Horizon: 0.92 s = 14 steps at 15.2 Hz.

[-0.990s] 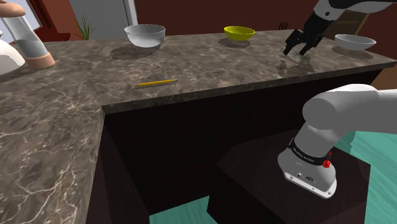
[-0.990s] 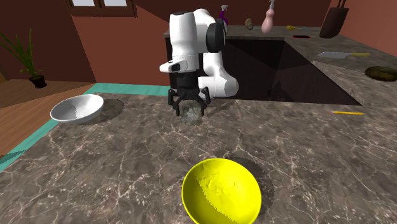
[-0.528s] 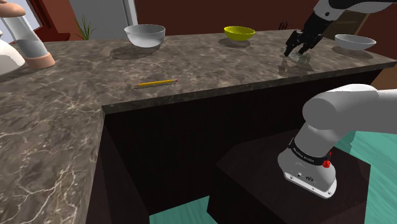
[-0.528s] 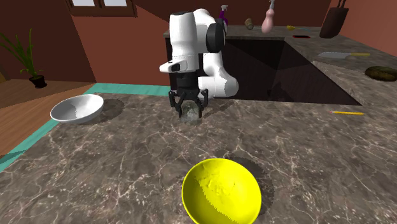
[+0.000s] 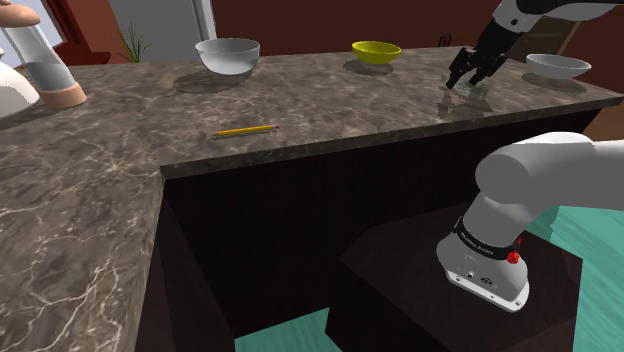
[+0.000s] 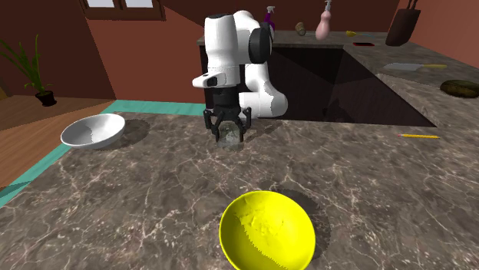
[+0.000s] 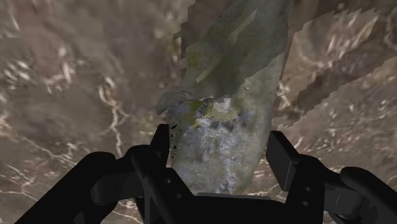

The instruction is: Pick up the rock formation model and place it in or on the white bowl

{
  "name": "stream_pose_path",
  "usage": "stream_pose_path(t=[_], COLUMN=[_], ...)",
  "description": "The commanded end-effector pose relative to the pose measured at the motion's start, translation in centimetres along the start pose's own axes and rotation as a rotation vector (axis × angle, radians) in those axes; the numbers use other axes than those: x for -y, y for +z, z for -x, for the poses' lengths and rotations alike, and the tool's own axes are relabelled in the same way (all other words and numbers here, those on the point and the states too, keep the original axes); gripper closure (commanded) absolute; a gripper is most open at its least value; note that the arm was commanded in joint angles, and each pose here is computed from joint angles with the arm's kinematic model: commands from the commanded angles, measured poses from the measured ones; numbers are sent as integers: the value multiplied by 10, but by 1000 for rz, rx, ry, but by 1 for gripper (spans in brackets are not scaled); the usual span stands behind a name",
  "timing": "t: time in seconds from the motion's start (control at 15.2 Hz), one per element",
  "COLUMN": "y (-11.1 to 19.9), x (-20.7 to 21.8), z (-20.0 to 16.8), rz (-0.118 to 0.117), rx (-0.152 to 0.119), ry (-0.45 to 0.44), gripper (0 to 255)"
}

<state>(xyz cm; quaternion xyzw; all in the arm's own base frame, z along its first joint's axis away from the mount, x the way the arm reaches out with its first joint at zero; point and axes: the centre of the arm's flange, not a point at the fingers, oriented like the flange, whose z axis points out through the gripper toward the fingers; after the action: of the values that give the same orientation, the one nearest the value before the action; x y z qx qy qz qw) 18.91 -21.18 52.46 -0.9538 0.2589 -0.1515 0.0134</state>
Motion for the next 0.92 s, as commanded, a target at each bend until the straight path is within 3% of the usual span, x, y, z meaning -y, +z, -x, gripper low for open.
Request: stream_pose_path(t=[0.0, 0.86], y=[1, -65], x=[0, 7], z=[0, -19], rz=[0, 0], rx=[1, 1], ry=[0, 0], gripper=[255, 255])
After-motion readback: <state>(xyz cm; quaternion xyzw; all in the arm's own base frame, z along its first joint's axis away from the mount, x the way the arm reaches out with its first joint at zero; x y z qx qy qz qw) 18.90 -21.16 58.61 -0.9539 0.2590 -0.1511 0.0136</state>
